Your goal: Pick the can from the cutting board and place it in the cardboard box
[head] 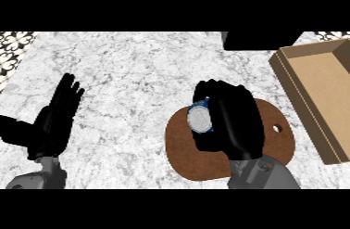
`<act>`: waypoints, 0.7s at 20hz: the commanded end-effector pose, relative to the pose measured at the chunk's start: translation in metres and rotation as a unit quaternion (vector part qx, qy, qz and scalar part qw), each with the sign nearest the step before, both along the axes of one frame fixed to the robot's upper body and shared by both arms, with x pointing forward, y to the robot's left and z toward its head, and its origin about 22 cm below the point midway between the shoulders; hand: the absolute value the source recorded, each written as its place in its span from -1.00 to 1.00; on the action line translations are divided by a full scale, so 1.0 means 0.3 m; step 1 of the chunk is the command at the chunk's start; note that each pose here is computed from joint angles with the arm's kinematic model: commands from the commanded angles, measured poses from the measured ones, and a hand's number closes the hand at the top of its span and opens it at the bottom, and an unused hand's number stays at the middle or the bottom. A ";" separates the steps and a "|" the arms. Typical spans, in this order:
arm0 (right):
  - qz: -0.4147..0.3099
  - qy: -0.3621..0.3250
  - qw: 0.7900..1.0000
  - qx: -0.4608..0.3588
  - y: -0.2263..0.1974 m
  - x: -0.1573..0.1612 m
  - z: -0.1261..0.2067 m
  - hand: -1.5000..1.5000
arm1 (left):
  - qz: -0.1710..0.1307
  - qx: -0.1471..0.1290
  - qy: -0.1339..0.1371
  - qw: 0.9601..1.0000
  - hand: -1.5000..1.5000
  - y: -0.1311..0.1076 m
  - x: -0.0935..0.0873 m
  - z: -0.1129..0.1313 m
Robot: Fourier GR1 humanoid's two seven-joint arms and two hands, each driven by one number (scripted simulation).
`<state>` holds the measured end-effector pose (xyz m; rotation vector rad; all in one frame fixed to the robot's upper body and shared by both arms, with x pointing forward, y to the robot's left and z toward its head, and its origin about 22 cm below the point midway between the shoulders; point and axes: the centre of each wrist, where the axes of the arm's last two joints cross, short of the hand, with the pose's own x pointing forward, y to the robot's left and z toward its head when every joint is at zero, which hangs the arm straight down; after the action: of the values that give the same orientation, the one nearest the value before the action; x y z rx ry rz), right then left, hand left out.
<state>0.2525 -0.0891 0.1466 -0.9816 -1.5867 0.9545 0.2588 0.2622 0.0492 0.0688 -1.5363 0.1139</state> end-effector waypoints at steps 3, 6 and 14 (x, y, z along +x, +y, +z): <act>-0.110 -0.088 0.989 0.052 -0.119 0.038 0.139 1.00 | -0.006 0.007 -0.010 1.000 0.00 0.028 0.011 0.048; -0.149 -0.089 0.983 0.065 -0.157 0.051 0.205 1.00 | 0.004 0.004 -0.004 1.000 0.00 -0.085 0.041 0.022; -0.211 -0.059 0.974 0.057 -0.441 0.156 0.182 1.00 | 0.000 0.000 -0.007 1.000 0.00 -0.001 0.047 0.055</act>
<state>0.2887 -0.1905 0.2041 -1.2227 -1.4808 0.5364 0.2632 0.2592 0.0585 0.0716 -1.5465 0.1101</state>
